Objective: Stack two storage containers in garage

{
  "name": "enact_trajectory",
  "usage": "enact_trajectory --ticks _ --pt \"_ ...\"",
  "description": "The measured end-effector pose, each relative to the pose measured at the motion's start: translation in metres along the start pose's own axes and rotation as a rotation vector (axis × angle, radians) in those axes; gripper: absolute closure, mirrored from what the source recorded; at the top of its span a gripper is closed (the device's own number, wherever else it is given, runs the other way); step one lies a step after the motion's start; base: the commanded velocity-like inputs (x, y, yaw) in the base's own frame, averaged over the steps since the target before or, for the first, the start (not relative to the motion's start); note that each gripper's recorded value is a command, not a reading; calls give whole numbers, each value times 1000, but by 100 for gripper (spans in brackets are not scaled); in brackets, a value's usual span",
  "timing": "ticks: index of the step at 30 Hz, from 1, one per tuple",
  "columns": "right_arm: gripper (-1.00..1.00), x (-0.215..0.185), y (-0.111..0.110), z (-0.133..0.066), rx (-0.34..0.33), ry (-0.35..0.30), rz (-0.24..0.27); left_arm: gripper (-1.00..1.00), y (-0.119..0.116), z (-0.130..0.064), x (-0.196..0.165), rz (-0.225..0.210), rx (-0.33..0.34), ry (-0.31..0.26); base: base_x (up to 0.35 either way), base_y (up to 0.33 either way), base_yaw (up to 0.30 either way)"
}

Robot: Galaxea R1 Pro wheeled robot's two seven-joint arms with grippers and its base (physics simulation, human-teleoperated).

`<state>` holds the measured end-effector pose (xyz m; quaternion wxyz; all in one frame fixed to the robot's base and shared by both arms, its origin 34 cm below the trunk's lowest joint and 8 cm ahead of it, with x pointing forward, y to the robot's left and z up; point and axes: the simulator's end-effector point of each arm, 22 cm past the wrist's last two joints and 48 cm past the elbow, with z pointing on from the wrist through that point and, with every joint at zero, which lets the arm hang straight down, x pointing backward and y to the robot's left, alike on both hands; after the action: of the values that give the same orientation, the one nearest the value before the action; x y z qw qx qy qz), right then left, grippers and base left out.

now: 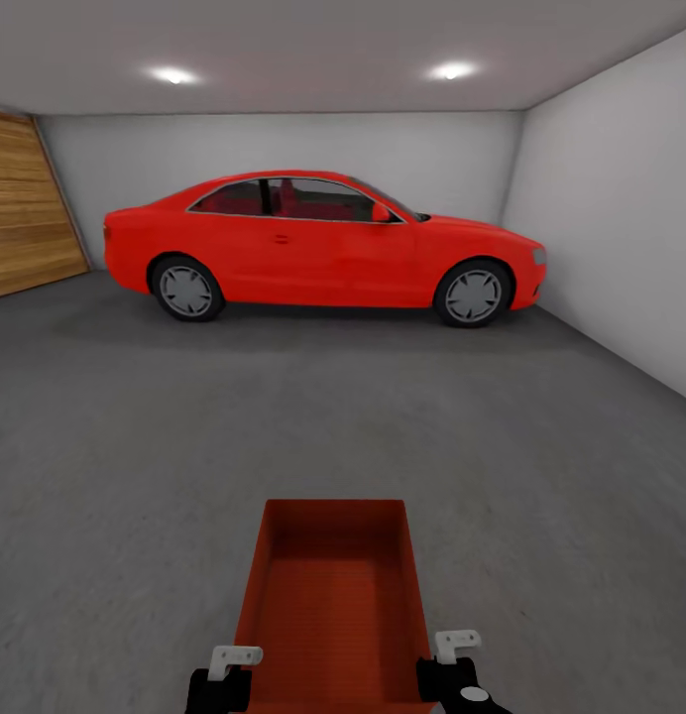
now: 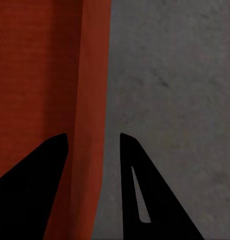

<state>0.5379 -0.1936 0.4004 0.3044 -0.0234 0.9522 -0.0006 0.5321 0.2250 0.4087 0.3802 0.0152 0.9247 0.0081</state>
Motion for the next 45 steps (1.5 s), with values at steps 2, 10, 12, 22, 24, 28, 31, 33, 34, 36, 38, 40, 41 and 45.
enact_trajectory --ticks 2,10,12,22,24,28,31,33,34,36,38,40,41,45 --pt "100 0 0 0 0 0 0 100 0 0 0 0 0 0 346 0 0" --pt "100 0 0 0 0 0 0 100 0 0 0 0 0 1 346 0 0" --pt "100 0 0 0 0 0 0 100 0 0 0 0 0 1 346 0 0" --pt "100 0 0 0 0 0 0 100 0 0 0 0 0 1 346 0 0" --pt "100 0 0 0 0 0 0 100 0 0 0 0 0 1 346 0 0" --pt "100 0 0 0 0 0 0 100 0 0 0 0 0 1 346 0 0" --pt "100 0 0 0 0 0 0 100 0 0 0 1 0 1 303 0 0" --pt "100 0 0 0 0 0 0 100 0 0 0 0 0 2 159 0 0" --pt "100 0 0 0 0 1 0 100 0 0 0 0 0 1 79 0 0" --pt "100 0 0 0 0 1 0 100 0 0 0 0 0 2 48 0 -34" --pt "100 0 0 0 0 1 0 100 0 0 0 0 0 2 21 0 -134" --pt "100 0 0 0 0 1 0 100 0 0 0 0 0 2 12 0 -192" --pt "100 0 0 0 0 1 0 100 0 0 0 0 0 2 7 0 -224" --pt "100 0 0 0 0 1 0 100 0 0 0 0 0 2 3 0 -250"
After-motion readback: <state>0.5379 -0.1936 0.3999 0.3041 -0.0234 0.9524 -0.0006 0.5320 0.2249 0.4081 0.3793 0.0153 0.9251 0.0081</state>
